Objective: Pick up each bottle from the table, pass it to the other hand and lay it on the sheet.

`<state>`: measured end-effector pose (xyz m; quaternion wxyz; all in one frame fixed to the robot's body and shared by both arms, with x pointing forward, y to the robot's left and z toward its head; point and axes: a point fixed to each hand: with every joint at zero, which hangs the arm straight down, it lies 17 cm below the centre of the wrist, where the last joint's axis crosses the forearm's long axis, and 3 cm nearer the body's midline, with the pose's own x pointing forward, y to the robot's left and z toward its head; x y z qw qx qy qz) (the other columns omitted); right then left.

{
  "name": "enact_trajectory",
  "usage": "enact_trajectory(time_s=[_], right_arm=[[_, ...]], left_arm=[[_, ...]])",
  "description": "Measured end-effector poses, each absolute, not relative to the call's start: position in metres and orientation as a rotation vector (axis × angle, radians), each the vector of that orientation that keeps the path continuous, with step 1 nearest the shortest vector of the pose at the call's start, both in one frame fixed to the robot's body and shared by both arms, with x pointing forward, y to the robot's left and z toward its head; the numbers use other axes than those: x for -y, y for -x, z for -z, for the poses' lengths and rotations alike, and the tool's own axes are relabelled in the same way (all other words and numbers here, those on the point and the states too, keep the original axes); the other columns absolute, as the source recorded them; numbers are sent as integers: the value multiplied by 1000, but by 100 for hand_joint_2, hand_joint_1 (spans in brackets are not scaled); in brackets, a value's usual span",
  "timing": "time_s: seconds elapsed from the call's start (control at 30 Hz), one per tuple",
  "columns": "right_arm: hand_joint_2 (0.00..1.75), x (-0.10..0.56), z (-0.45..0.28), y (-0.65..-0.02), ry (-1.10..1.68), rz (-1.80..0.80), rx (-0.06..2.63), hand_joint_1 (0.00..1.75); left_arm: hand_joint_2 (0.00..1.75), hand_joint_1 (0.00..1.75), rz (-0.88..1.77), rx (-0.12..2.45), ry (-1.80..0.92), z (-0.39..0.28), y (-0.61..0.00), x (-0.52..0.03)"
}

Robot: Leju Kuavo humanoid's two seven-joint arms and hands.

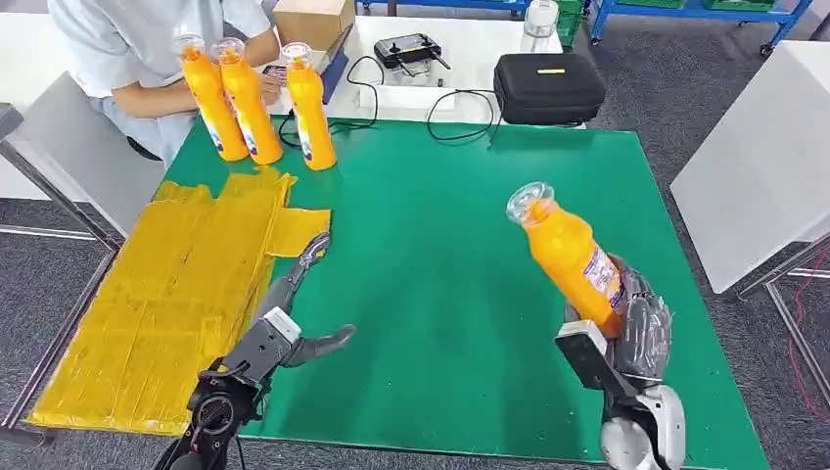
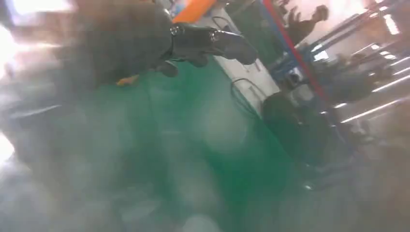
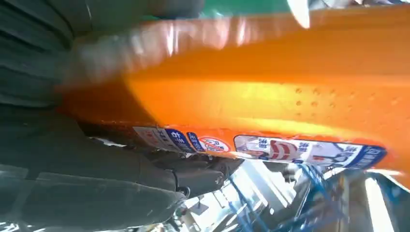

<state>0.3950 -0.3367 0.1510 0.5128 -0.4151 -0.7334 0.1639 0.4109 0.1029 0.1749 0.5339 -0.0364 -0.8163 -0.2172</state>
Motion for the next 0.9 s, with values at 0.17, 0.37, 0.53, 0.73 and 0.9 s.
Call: enact_trajectory(time_s=[0.17, 0.37, 0.53, 0.73, 0.9], right_arm=[[175, 329, -174, -395, 903, -212, 1865, 175], [175, 315, -184, -406, 783, -89, 1907, 175], [175, 290, -184, -416, 697, -100, 1937, 166], [175, 220, -172, -432, 566, -224, 1964, 169], [175, 185, -166, -434, 476, -276, 1973, 173]], left_arm=[[175, 0, 523, 1947, 157, -179, -407, -90], [175, 0, 533, 1967, 272, -197, -405, -70], [175, 0, 475, 1920, 525, -211, -396, -52], [175, 0, 379, 1864, 804, -241, -394, -42], [175, 0, 391, 1864, 817, -248, -398, -38]])
